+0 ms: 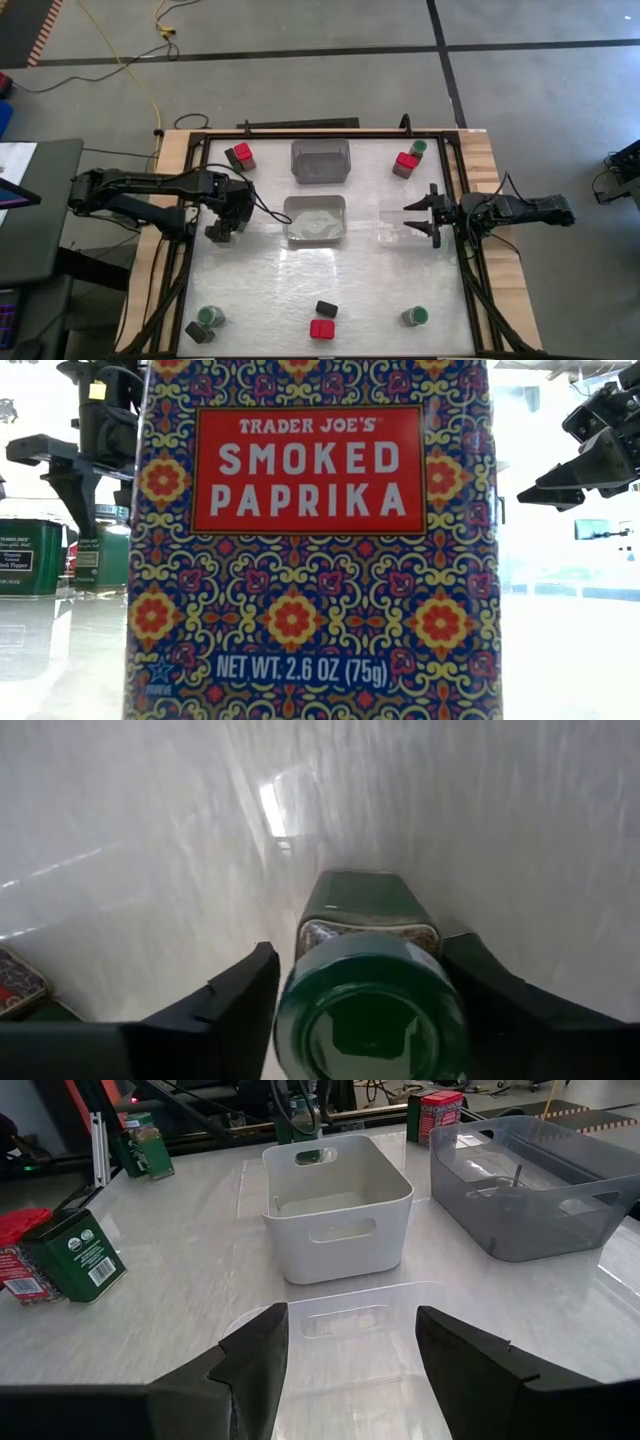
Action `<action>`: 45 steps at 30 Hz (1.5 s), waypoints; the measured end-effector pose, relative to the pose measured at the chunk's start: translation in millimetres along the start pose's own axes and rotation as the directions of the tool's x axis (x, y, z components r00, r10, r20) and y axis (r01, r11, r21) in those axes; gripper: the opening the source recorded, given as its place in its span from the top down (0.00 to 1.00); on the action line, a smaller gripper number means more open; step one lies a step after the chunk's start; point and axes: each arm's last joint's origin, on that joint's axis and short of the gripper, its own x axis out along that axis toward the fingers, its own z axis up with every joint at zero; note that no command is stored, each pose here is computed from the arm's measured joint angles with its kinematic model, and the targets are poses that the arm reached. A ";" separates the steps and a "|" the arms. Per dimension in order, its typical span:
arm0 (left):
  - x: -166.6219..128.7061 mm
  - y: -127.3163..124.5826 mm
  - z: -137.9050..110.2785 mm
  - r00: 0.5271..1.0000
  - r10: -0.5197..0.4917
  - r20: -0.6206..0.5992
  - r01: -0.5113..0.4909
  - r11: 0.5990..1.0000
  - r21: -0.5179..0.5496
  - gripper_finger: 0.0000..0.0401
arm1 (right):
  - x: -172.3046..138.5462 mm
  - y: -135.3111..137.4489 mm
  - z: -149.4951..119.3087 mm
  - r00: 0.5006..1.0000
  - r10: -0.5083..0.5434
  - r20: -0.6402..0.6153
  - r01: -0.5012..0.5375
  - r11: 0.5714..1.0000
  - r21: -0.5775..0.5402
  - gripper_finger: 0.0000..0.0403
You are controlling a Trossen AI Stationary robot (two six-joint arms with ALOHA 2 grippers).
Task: Sort spices by type
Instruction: Put the green spice bottle into the gray bin
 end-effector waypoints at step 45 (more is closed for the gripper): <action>-57.3 10.5 23.7 0.989 0.045 0.144 0.054 0.786 -0.616 0.51 | 0.1 0.0 -0.1 1.000 0.000 0.000 0.000 1.000 0.000 0.38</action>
